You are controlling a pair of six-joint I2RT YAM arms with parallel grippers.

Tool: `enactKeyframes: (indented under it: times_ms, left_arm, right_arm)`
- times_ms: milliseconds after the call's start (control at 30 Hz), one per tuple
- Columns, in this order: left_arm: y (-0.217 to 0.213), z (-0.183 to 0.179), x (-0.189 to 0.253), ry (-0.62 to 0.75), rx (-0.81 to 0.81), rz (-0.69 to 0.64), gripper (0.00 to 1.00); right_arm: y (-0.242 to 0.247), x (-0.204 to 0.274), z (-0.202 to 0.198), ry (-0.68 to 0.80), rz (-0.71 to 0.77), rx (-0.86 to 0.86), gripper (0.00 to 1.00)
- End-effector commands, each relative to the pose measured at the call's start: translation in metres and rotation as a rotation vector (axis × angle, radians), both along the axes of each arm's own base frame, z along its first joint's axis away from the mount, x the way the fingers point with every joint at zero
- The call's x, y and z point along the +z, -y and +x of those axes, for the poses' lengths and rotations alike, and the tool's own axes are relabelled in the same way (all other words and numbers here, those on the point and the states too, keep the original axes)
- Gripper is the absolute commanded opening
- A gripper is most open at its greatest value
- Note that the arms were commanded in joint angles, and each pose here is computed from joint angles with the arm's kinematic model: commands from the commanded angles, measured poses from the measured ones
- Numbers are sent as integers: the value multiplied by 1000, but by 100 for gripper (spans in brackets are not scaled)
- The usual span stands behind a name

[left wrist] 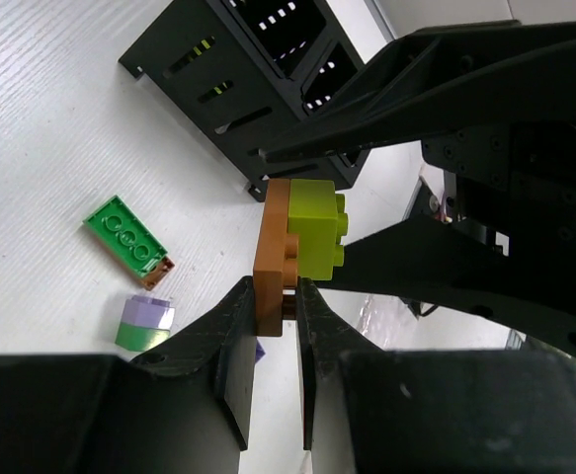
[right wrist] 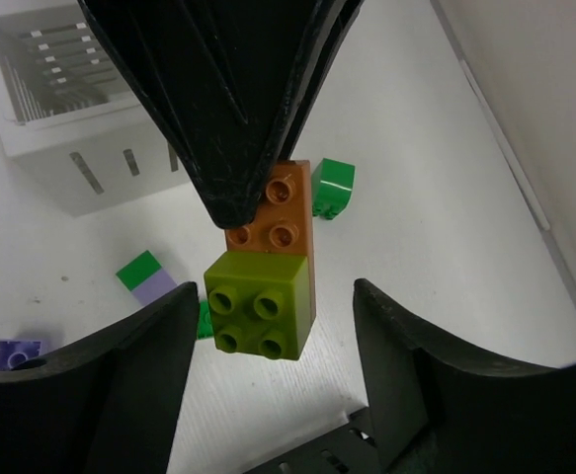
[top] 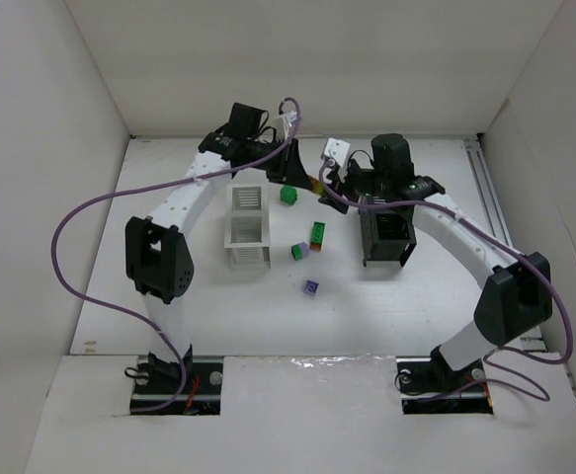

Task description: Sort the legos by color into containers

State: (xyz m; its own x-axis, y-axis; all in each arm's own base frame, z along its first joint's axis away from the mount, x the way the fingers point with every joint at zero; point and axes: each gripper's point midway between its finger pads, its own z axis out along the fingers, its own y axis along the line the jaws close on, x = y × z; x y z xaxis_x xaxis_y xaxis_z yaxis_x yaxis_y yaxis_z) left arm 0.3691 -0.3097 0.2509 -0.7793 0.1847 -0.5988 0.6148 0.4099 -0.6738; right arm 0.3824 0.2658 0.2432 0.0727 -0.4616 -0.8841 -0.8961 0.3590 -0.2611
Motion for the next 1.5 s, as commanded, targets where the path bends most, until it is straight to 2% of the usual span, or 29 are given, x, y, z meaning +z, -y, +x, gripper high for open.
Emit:
enactKeyframes:
  times_ms: [0, 233, 400, 467, 633, 733, 867, 900, 1000, 1167, 1267, 1400, 1467]
  left_arm:
    - [1, -3, 30, 70, -18, -38, 0]
    - [2, -4, 34, 66, -21, -48, 0]
    - [9, -9, 32, 64, -39, -48, 0]
    - [9, -10, 32, 64, -39, -48, 0]
    - [12, -14, 31, 56, -48, -45, 0]
    - [12, -14, 31, 56, -48, -45, 0]
    - [10, -10, 24, 56, -24, -22, 0]
    - [10, -11, 21, 46, -24, -17, 0]
    - [-1, -2, 7, 1, 33, 0, 0]
    - [-32, 38, -6, -4, 216, 57, 0]
    - [-50, 62, -6, 45, 352, 139, 0]
    - [-76, 89, 2, 149, 552, 252, 0]
    - [-84, 93, 4, 167, 603, 272, 0]
  right_arm:
    - [-6, 21, 5, 61, 12, 8, 67]
    - [-5, 14, 5, 55, -24, 5, 50]
    - [-4, 19, 3, 76, -14, 4, 49]
    - [-10, 22, -1, 88, -18, 6, 54]
    - [-11, 26, -4, 98, -17, 7, 52]
    - [-11, 21, -5, 89, -22, 7, 44]
    - [-10, 28, -10, 97, -14, 15, 19]
    - [-10, 28, -10, 97, -14, 15, 9]
    - [2, 40, -14, 121, -2, -4, 0]
    - [21, 42, -28, 148, -7, -20, 0]
    - [29, 51, -35, 180, -2, -27, 0]
    - [30, 47, -48, 123, 15, 15, 0]
    - [33, 53, -49, 121, 28, 9, 0]
